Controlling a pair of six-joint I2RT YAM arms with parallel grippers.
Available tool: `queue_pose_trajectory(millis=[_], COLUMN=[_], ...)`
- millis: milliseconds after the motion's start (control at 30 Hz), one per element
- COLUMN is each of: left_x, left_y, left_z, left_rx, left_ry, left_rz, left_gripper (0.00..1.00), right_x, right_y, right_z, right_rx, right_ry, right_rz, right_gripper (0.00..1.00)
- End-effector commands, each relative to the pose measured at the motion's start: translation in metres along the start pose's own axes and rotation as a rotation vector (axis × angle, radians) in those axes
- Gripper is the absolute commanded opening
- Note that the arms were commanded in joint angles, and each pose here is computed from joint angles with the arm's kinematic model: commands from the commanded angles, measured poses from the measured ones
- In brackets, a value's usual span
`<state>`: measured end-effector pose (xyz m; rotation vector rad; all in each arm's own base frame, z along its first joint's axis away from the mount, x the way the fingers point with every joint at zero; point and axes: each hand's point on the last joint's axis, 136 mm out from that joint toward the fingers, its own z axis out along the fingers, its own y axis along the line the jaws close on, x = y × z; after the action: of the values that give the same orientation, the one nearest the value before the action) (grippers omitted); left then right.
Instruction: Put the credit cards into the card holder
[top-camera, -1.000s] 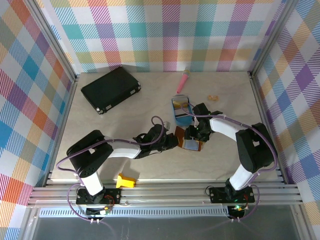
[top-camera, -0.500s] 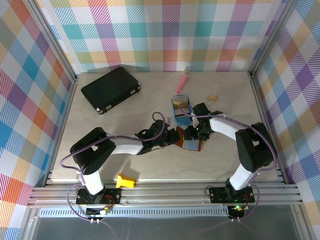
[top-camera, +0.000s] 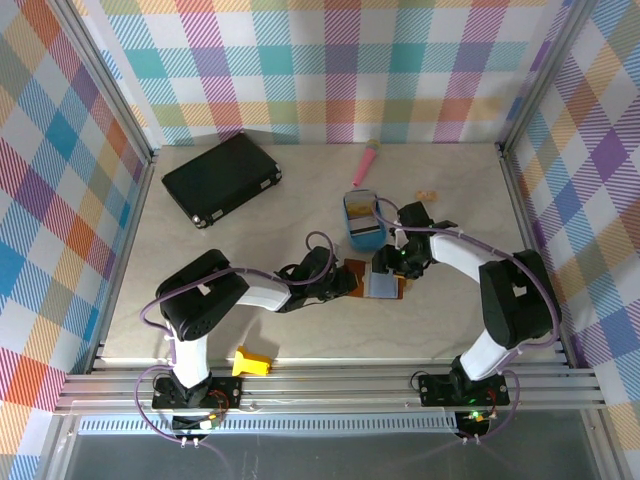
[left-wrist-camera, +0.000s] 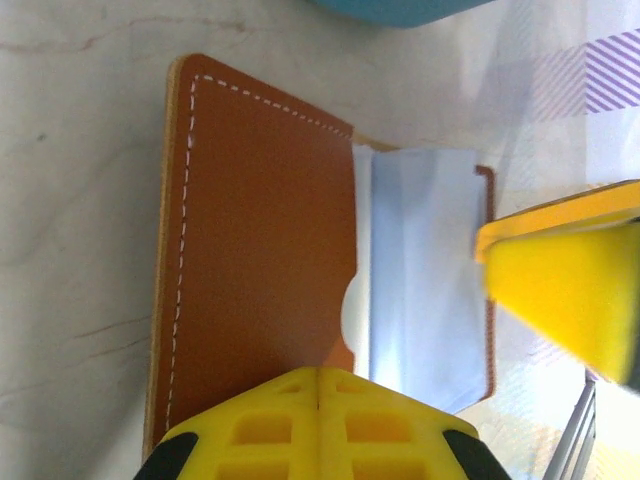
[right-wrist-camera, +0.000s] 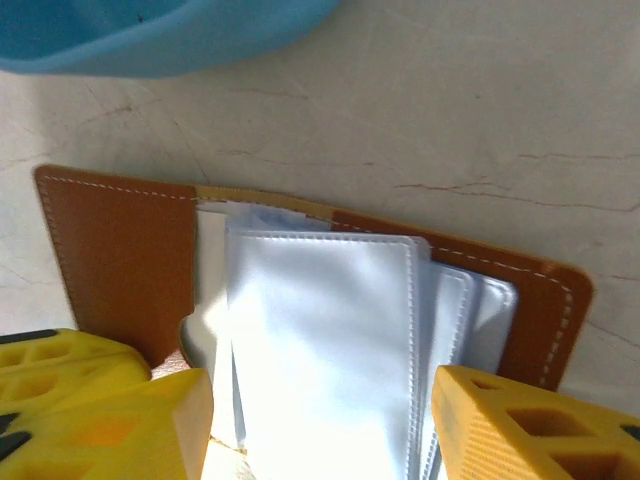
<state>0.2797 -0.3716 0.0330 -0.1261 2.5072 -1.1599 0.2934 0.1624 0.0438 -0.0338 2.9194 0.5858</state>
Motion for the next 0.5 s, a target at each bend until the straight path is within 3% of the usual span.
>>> queue_pose_trajectory(millis=[0,467], left_x=[0.008,0.018], left_y=[0.005,-0.006], left_z=[0.004,0.003], left_rx=[0.008,0.031], left_ry=[0.021,0.027], left_rz=[-0.008,-0.005], left_gripper=[0.01,0.01], right_x=[0.0,0.011], right_y=[0.003,0.0], right_z=[-0.004,0.007], right_rx=[-0.027,-0.032], right_ry=[-0.012,0.041], right_rz=[0.039,0.022], right_gripper=[0.6,0.58])
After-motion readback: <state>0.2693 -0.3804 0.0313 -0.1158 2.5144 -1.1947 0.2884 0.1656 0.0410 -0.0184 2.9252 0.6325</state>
